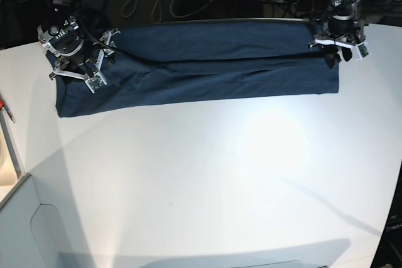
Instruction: Fold the T-shirt properly
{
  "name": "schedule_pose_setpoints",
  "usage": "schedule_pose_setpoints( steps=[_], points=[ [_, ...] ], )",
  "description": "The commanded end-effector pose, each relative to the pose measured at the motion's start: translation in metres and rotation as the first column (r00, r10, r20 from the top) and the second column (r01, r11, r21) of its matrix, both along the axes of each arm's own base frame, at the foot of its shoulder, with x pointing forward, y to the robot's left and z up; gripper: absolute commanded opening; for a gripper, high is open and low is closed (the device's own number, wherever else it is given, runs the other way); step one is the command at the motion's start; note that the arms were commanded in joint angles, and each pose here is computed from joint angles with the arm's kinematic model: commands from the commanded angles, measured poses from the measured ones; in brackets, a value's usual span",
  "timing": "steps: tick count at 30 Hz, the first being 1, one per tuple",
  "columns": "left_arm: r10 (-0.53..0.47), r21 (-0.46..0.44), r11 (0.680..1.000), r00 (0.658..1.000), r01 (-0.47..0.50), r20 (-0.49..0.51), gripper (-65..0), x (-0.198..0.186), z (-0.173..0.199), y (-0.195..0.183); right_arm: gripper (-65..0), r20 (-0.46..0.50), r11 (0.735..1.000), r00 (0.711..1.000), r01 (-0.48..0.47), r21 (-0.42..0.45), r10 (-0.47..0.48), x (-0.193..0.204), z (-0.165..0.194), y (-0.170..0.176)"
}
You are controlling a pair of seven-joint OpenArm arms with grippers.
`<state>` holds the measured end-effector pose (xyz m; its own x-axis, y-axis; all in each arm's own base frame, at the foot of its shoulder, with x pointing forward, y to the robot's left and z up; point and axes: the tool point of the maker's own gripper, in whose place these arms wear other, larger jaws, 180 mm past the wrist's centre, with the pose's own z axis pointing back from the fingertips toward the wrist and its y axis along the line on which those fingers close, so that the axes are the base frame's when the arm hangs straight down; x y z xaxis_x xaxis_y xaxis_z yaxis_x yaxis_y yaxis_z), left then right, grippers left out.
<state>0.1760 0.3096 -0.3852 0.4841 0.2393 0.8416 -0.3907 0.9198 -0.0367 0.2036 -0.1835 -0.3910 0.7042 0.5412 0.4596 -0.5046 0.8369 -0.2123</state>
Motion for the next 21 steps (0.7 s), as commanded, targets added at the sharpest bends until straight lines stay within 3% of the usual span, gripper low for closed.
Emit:
schedule_pose_setpoints(
  steps=[1,11,21],
  points=[
    [-0.004,0.022,1.000,1.000,0.003,0.025,-35.3,-0.001,0.010,0.003,-22.6,0.026,1.000,0.999,-0.024,0.000,0.024,0.005,0.007,0.001],
    [-0.008,0.031,0.999,1.000,0.009,-0.025,-35.3,-0.020,0.004,0.005,-22.6,0.044,1.000,0.999,-0.023,0.003,0.023,0.012,0.010,0.002],
    [-0.096,0.091,0.992,0.991,0.087,0.098,-35.3,-0.004,0.066,-0.018,-22.6,0.046,1.000,0.999,-0.023,0.003,0.023,0.012,0.011,0.002]
  ],
)
